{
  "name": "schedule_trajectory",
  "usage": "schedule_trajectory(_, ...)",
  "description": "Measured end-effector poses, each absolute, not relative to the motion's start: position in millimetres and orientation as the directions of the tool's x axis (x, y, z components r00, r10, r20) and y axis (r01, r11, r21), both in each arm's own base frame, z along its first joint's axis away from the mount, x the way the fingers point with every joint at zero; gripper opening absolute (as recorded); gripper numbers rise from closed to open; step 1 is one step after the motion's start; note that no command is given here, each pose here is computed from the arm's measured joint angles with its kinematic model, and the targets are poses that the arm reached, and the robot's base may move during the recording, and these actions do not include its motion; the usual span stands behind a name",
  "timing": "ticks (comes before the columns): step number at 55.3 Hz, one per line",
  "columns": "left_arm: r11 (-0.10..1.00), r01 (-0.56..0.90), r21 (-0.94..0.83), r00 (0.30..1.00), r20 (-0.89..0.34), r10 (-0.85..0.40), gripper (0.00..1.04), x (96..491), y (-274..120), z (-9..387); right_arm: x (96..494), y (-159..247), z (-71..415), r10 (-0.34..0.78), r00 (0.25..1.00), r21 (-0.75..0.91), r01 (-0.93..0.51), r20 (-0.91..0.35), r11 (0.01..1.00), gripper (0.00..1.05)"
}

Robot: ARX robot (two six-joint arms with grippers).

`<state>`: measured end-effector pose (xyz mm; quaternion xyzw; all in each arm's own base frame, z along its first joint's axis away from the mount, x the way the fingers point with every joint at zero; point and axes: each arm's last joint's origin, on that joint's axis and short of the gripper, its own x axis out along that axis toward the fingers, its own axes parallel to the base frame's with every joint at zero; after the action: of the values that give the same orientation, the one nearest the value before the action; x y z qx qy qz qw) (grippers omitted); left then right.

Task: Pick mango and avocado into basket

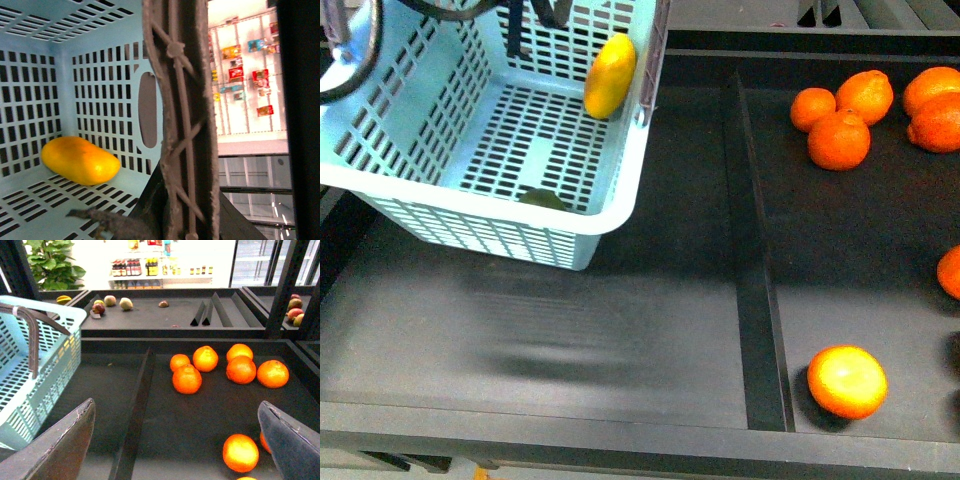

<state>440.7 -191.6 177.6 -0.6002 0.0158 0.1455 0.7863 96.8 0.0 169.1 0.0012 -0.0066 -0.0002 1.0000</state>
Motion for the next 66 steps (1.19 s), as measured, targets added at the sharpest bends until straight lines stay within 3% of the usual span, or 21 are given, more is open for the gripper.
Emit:
schedule_trajectory(9, 0.152, -0.363, -0.919, 0.928, -0.341, 0.148, 0.06, 449, -197, 150, 97, 0, 169, 0.0, 1.0, 0.002, 0.0, 0.013, 1.0, 0.96)
schedule_trajectory(23, 0.176, -0.518, -0.837, 0.855, -0.499, 0.142, 0.06, 457, -198, 139, 97, 0, 169, 0.0, 1.0, 0.002, 0.0, 0.013, 1.0, 0.96)
schedule_trajectory(28, 0.182, -0.552, -0.813, 0.833, -0.533, 0.148, 0.27, 457, -199, 140, 97, 0, 169, 0.0, 1.0, 0.002, 0.0, 0.013, 1.0, 0.96)
schedule_trajectory(51, 0.252, -0.713, -0.654, 0.701, -0.675, 0.231, 0.97, 440, -197, 164, 97, 0, 169, 0.0, 1.0, 0.002, 0.0, 0.013, 1.0, 0.96)
schedule_trajectory(66, 0.298, -0.663, -0.687, 0.748, -0.598, 0.288, 0.96, 391, -189, 229, 97, 0, 169, 0.0, 1.0, 0.002, 0.0, 0.013, 1.0, 0.96)
